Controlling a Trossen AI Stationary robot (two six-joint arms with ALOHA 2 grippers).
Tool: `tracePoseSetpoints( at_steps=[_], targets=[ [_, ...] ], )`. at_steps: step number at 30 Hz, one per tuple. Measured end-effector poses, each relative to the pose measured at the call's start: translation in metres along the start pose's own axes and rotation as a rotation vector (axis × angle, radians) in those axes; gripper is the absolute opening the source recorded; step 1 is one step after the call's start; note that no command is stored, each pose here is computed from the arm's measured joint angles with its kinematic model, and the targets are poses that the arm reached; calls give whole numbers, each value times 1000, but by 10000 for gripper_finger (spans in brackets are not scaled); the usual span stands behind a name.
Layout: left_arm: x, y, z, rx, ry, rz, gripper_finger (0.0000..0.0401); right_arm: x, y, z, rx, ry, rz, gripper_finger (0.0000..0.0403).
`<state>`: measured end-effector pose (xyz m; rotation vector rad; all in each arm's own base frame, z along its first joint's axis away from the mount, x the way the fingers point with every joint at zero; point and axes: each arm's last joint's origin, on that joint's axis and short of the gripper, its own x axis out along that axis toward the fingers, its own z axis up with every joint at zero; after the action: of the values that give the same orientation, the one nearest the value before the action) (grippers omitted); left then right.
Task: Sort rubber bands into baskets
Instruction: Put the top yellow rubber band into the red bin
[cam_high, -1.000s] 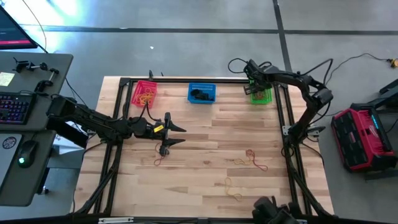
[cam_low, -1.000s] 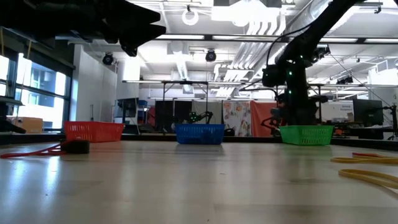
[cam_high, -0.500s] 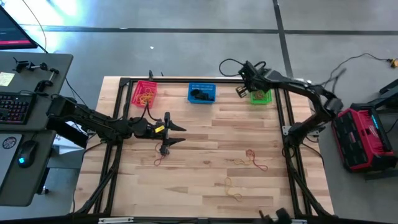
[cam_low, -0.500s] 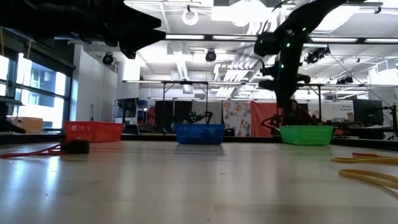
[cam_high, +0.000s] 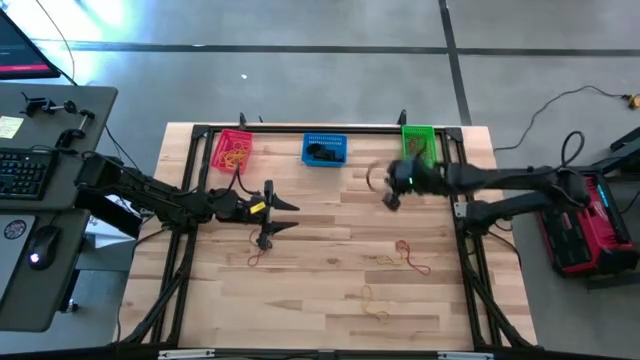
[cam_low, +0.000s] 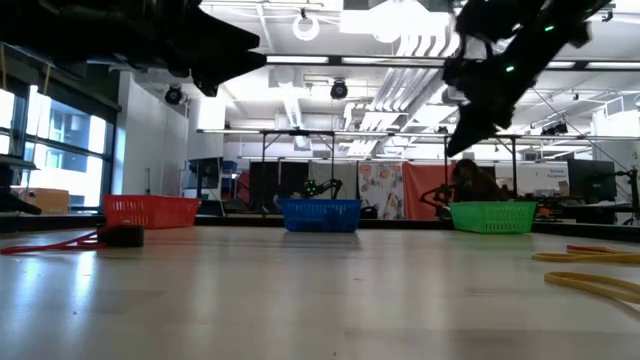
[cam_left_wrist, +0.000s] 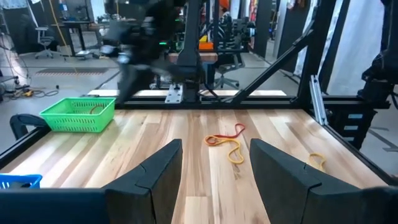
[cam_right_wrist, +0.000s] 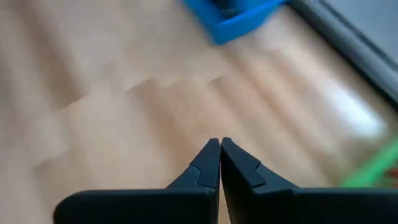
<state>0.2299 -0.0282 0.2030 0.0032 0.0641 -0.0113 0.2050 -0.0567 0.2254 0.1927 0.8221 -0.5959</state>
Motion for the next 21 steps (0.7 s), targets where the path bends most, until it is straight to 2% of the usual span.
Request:
tracePoseSetpoints(
  at_steps=[6,10,14,21],
  targets=[
    [0,1,-2,6,23,18,182,-23,49,-29,-118,34,243,3],
    [0,1,-2,12,22,18,181,-39,76,-40,-96,147,379,13],
    [0,2,-2,12,22,25,181,-54,99,-54,-130,267,413,45],
    [0,4,-2,11,22,33,181,-59,134,-74,-272,417,359,142]
  ],
)
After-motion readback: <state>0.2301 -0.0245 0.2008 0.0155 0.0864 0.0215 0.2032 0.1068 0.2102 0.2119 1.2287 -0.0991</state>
